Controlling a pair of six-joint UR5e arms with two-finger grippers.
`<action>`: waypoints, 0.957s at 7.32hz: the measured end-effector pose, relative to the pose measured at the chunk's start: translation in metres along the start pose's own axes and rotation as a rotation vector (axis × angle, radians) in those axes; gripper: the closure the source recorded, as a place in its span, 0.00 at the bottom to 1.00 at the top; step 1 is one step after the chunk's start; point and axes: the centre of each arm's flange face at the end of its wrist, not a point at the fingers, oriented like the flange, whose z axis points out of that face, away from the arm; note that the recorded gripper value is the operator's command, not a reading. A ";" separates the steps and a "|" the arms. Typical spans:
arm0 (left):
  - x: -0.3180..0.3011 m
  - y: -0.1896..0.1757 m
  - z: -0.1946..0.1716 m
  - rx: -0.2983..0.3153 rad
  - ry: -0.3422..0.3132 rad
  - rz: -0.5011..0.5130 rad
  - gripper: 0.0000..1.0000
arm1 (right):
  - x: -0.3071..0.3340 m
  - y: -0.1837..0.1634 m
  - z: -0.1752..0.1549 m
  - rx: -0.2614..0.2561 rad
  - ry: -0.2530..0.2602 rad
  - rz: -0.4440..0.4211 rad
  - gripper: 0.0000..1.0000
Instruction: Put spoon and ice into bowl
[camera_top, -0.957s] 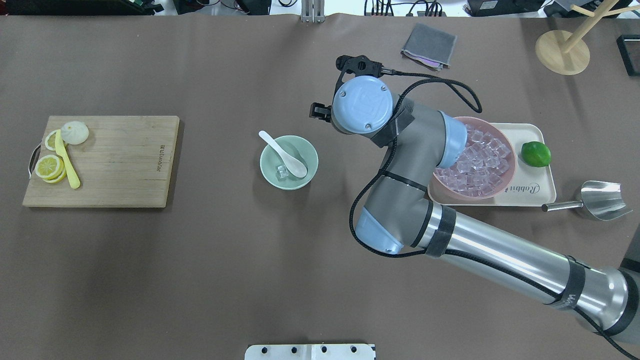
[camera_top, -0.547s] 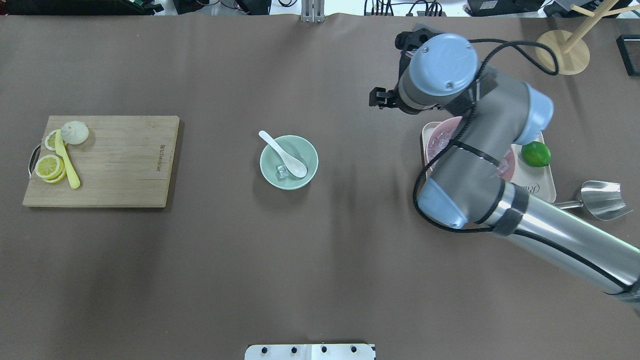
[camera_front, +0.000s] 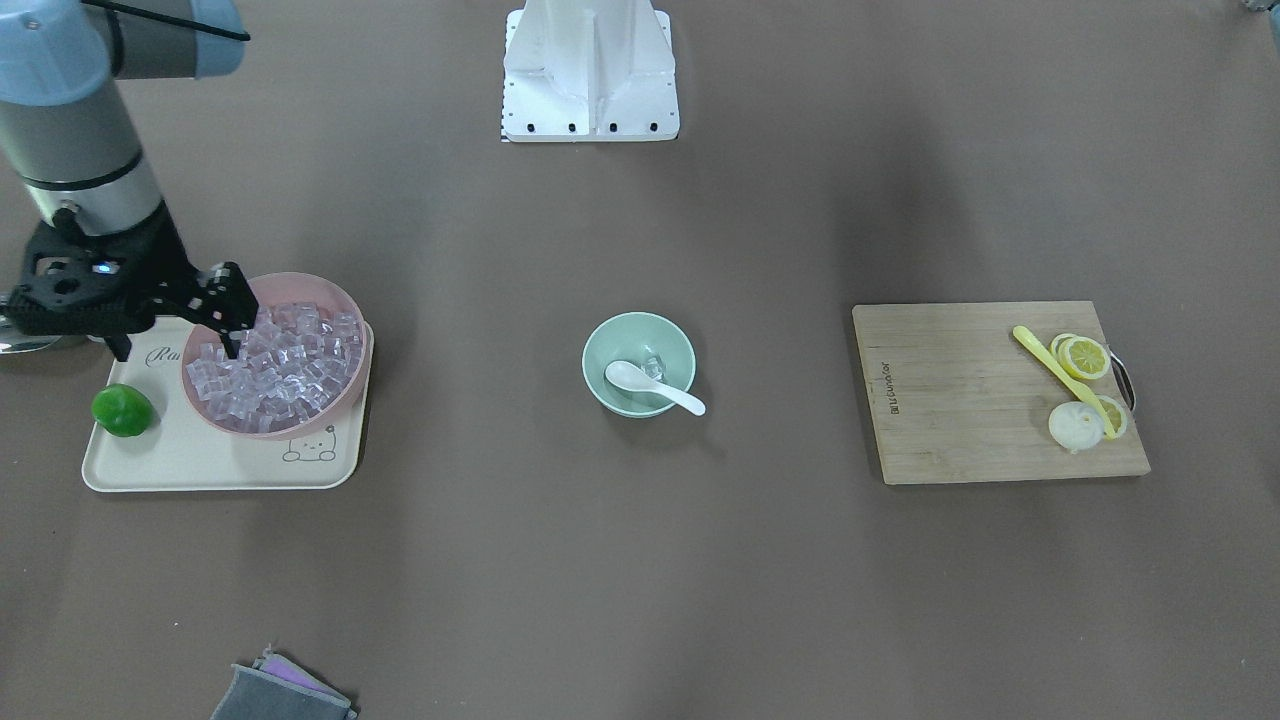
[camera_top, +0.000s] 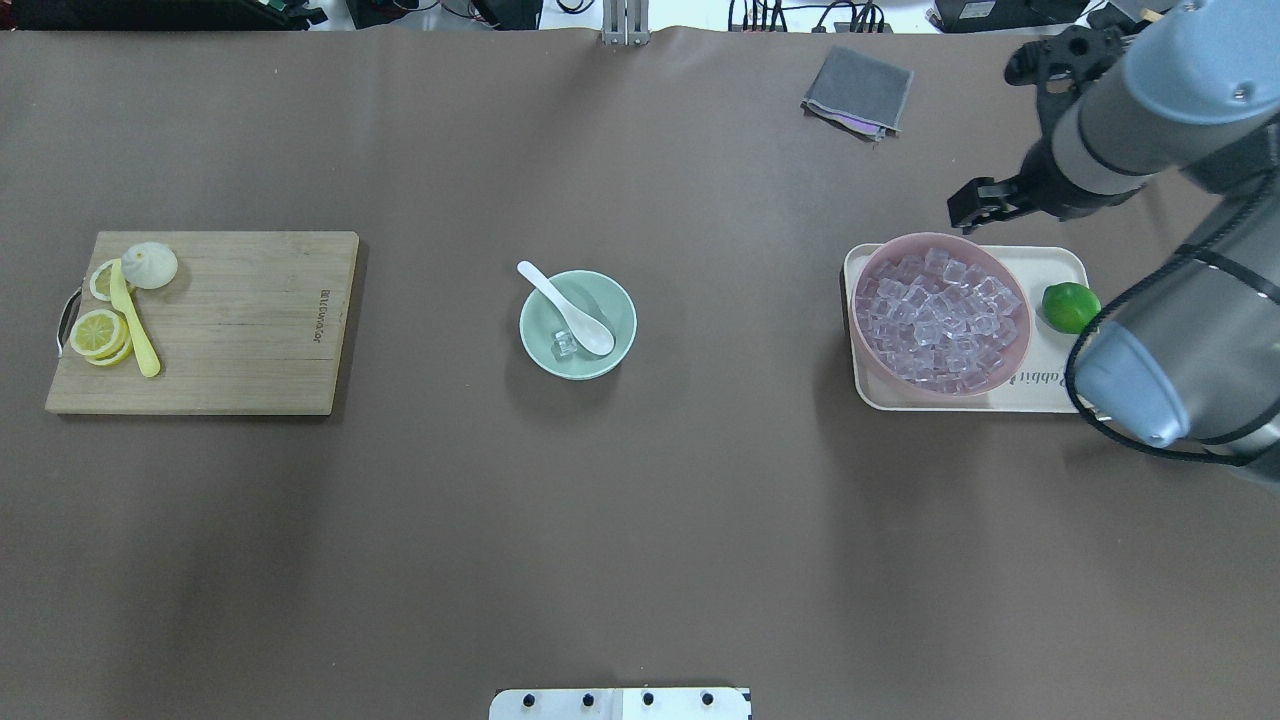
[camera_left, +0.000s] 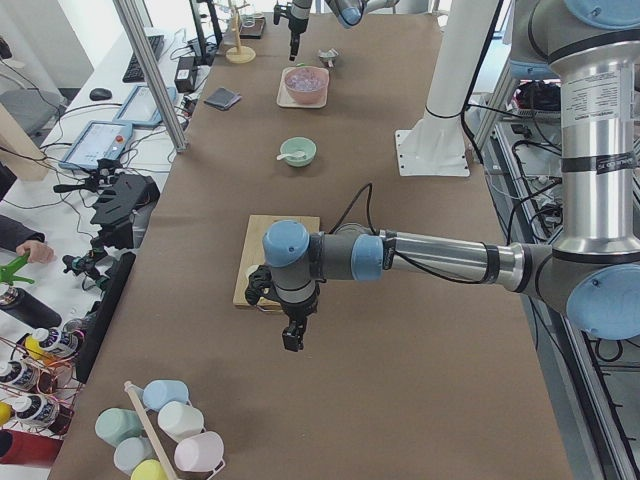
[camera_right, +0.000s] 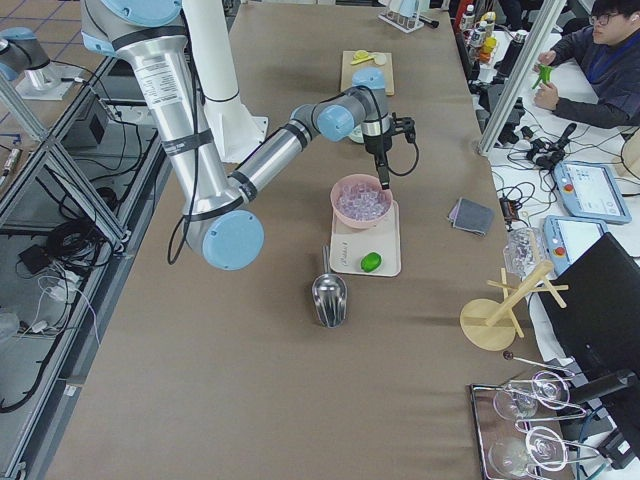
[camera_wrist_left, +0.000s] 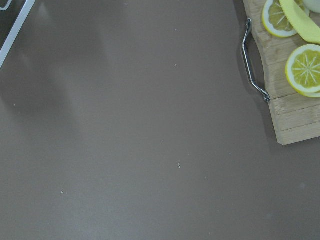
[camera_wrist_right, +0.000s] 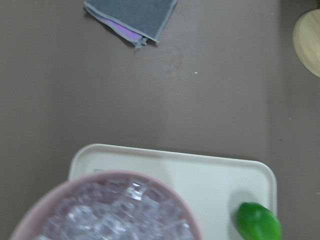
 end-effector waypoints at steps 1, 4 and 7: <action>-0.001 0.003 0.001 -0.002 0.001 -0.004 0.00 | 0.060 0.019 -0.005 -0.037 0.008 -0.050 0.00; -0.005 0.007 0.005 -0.007 0.003 -0.009 0.00 | 0.231 0.096 -0.015 -0.142 0.035 -0.205 0.00; -0.007 0.008 0.007 -0.009 0.002 -0.005 0.00 | 0.335 0.180 0.003 -0.267 0.016 -0.157 0.00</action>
